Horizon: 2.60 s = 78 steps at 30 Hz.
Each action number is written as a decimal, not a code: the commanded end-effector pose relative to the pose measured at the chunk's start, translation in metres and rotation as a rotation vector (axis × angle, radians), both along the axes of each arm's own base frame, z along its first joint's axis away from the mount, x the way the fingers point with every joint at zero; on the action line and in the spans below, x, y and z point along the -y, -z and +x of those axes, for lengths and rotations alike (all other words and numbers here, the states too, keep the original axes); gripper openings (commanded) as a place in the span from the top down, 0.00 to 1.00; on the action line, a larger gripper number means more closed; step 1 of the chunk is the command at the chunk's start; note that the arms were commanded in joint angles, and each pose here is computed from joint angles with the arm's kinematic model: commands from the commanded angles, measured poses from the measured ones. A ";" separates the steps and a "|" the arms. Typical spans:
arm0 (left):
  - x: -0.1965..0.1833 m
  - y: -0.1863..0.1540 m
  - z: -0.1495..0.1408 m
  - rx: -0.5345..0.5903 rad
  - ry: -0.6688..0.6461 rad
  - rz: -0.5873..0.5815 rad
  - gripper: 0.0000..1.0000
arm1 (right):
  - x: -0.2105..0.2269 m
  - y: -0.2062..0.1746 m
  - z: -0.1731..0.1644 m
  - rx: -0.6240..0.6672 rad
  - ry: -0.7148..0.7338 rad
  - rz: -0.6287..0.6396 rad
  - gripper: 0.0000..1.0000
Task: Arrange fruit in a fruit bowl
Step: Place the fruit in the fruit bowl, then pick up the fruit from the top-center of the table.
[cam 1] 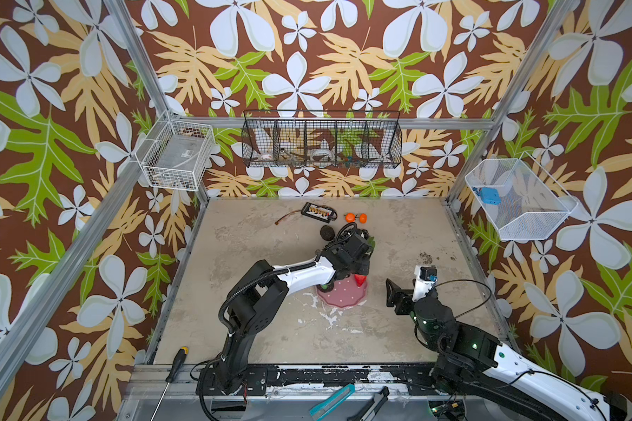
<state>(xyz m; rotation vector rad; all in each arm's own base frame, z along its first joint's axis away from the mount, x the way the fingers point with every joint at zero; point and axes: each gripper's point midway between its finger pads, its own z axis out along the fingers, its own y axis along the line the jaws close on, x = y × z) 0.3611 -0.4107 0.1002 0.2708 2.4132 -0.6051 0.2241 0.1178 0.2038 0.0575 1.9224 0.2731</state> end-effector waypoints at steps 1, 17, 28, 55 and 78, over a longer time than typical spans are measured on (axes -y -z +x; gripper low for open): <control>-0.001 0.002 0.002 0.001 0.000 0.017 0.88 | -0.006 -0.005 0.001 0.008 -0.022 0.016 0.13; 0.000 -0.016 0.002 0.023 0.005 -0.006 0.76 | -0.008 -0.008 0.000 0.008 -0.036 0.021 0.13; -0.032 -0.092 -0.020 0.120 0.015 -0.142 0.59 | -0.007 -0.032 0.020 0.012 -0.050 -0.044 0.01; -0.276 -0.060 -0.120 0.463 -0.379 -0.339 0.17 | -0.128 0.035 0.216 -0.358 -0.432 -0.275 0.03; -0.276 -0.054 -0.118 0.479 -0.373 -0.323 0.10 | -0.185 0.127 0.296 -0.514 -0.529 -0.331 0.11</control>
